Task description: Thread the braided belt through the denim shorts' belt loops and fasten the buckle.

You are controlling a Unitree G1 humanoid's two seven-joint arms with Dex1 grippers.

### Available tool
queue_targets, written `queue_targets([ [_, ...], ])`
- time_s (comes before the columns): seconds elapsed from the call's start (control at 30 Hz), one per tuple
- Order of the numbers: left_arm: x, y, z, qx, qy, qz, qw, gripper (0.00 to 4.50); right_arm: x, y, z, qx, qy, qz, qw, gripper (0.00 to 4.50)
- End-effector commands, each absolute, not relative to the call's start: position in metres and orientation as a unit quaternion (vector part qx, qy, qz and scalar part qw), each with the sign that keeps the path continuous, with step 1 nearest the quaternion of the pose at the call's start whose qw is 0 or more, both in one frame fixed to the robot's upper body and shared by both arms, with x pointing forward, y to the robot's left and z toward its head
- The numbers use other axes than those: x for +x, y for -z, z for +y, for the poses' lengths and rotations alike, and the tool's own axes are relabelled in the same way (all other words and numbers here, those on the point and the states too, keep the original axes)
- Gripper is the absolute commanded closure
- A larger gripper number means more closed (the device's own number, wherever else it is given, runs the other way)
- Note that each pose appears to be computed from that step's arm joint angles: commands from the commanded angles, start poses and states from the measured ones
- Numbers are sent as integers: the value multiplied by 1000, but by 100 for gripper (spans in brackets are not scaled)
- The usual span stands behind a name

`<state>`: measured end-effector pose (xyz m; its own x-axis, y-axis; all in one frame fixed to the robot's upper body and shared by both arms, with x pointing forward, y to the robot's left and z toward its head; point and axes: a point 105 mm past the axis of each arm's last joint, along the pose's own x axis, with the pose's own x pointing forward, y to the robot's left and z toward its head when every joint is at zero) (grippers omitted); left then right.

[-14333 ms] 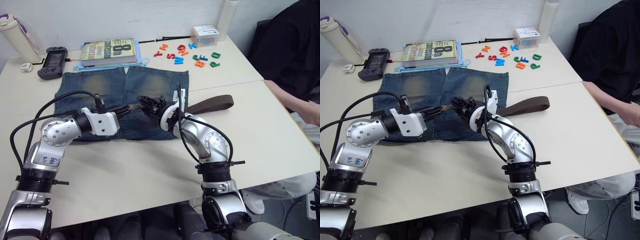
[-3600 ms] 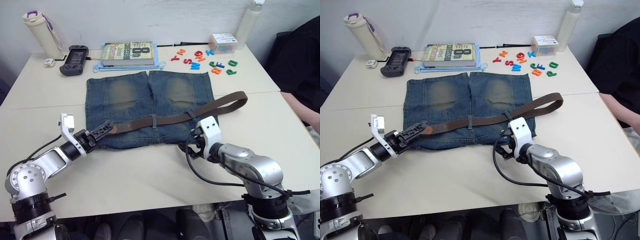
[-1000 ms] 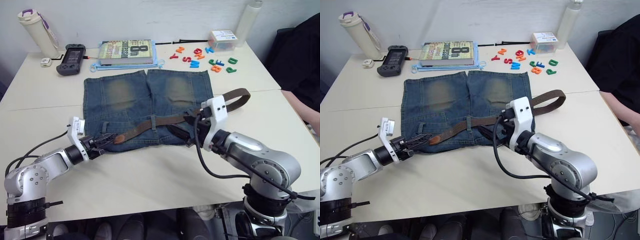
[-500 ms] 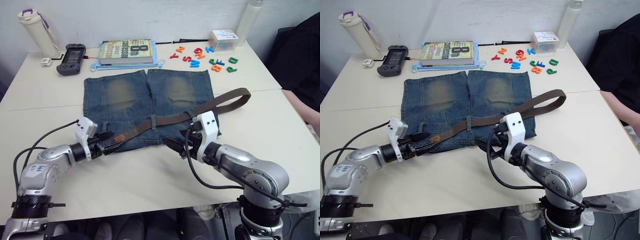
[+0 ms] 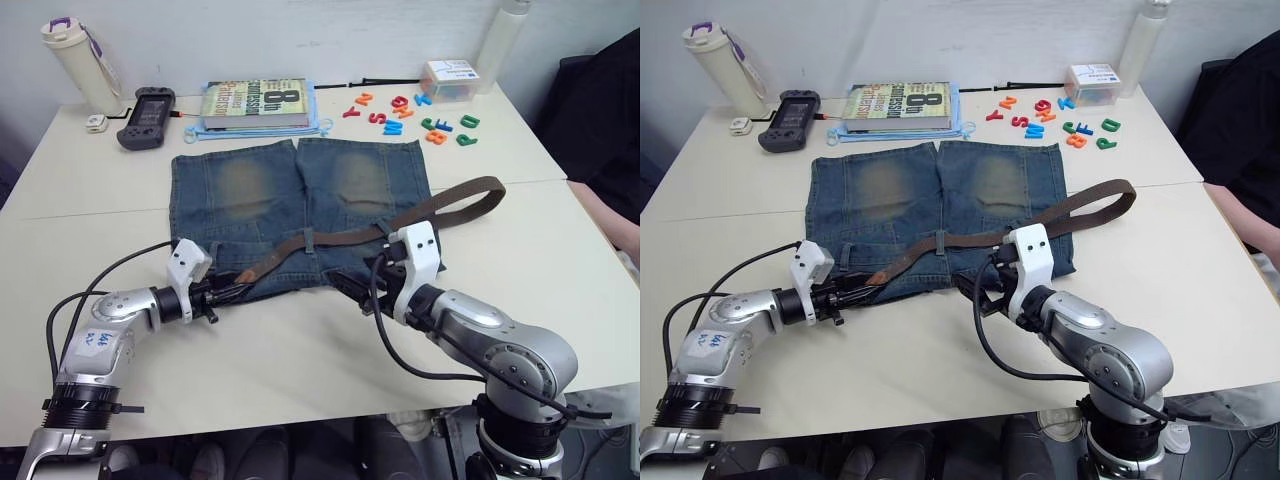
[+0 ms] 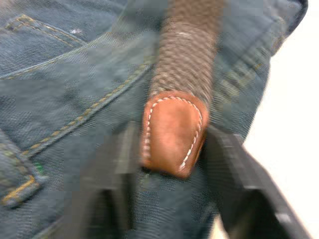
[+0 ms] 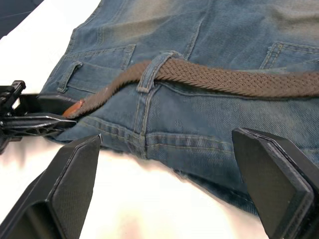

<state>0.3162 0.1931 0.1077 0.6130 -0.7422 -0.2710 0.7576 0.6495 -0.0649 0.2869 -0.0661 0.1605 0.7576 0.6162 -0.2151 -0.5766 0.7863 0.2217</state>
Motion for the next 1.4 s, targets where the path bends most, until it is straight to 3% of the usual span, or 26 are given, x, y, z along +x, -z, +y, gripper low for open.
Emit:
queue_targets([
  [0.03,311,-125,188,6,440,115,890,347,283,-172,-62,69,-326,108,936,0],
  [0.3,305,-173,182,-18,469,74,880,347,282,-188,-56,107,-357,99,923,0],
  [0.43,304,-177,185,-6,465,76,882,347,274,-202,-31,239,-430,128,861,0],
  [0.6,303,-175,185,-7,463,80,883,347,278,-200,7,391,-463,194,772,0],
  [0.77,300,-176,185,-4,461,80,884,347,284,-208,33,464,-473,226,714,0],
  [1.0,298,-176,186,-4,451,79,889,347,272,-236,57,507,-508,258,647,0],
  [1.2,297,-178,193,1,445,83,892,347,267,-249,53,511,-519,278,627,0],
  [1.4,290,-177,191,3,450,88,888,347,294,-252,57,502,-491,257,664,0],
])
